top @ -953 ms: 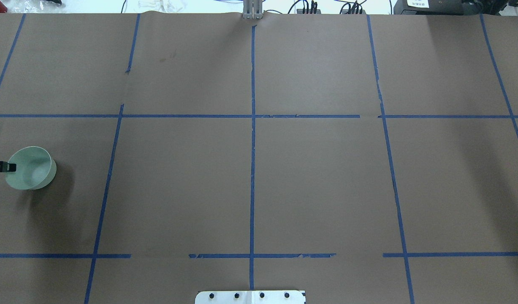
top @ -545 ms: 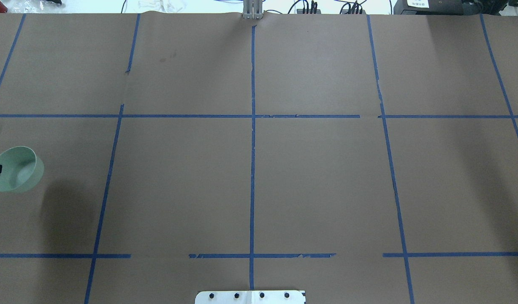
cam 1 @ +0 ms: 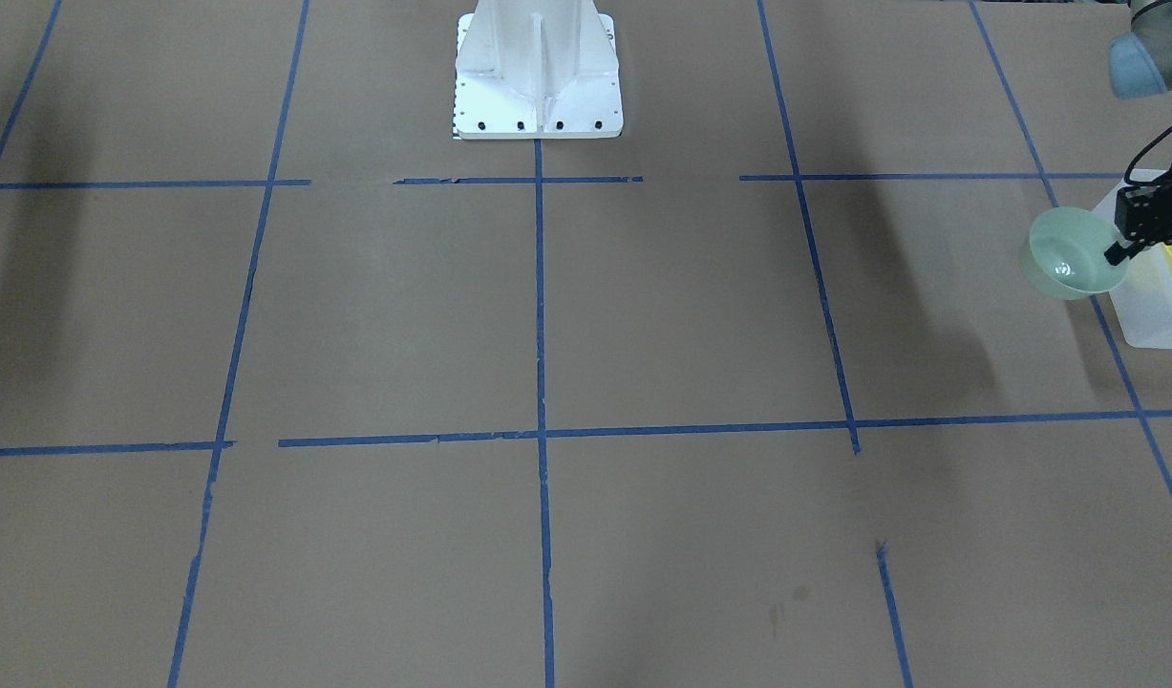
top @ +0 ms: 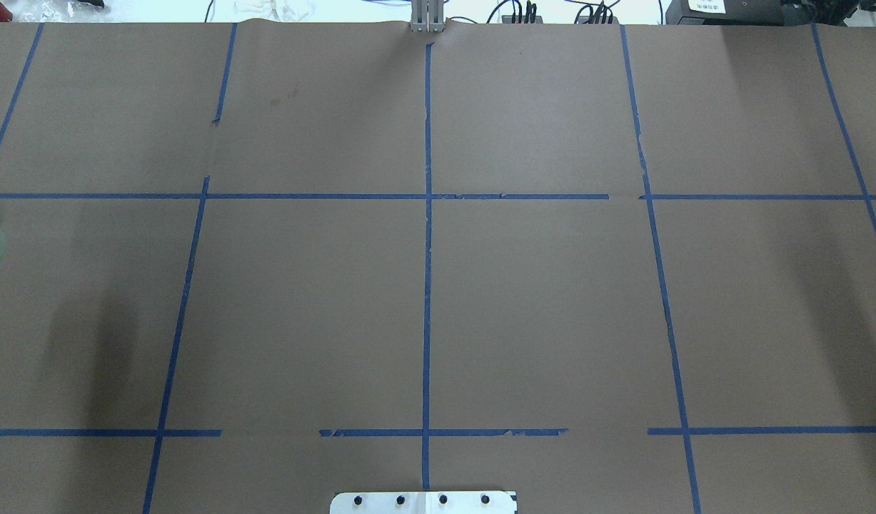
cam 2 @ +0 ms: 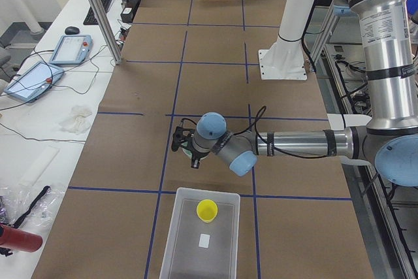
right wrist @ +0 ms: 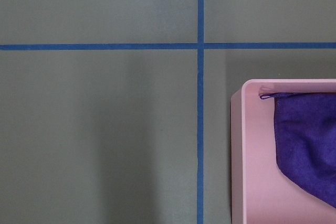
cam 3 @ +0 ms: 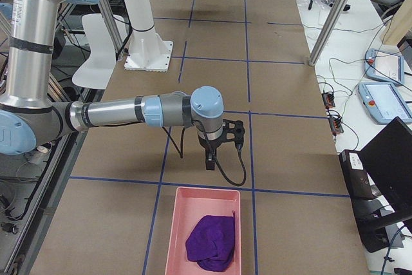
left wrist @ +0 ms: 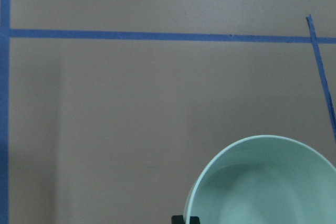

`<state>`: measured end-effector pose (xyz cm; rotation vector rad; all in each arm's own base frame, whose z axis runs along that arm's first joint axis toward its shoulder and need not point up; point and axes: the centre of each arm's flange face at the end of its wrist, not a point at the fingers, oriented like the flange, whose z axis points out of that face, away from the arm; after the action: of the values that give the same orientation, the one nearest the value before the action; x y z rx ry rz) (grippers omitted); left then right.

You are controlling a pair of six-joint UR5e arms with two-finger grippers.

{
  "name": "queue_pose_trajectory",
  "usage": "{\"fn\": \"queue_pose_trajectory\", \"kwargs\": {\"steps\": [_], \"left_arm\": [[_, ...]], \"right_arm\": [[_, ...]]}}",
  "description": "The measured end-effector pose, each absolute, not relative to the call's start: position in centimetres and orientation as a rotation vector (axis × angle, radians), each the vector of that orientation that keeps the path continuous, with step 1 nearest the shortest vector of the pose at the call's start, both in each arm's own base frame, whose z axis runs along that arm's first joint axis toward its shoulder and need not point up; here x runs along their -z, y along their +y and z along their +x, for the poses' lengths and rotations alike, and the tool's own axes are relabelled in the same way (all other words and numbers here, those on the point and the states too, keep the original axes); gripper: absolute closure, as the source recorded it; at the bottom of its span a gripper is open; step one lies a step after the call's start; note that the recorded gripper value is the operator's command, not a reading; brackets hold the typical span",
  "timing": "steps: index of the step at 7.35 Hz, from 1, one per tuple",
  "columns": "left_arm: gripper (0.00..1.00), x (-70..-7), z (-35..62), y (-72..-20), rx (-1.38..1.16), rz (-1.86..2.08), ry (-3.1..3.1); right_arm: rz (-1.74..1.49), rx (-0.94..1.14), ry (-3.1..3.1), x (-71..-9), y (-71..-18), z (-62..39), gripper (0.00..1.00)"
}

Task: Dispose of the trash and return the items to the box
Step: 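Lift the green bowl and carry it over the clear bin with the left gripper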

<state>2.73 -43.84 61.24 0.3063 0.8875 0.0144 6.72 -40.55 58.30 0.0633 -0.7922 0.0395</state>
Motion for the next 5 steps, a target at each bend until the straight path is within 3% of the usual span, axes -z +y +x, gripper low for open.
{"fn": "queue_pose_trajectory", "kwargs": {"steps": [2, 5], "left_arm": [[1.00, -61.4, -4.5, -48.2, -0.049, 0.317, 0.786], [1.00, -68.7, -11.1, -48.6, 0.004, 0.237, 0.751]], "right_arm": [[0.069, -0.034, -0.793, -61.2, -42.4, 6.6, 0.00], [0.074, -0.033, -0.807, -63.5, -48.2, 6.4, 0.00]]}}
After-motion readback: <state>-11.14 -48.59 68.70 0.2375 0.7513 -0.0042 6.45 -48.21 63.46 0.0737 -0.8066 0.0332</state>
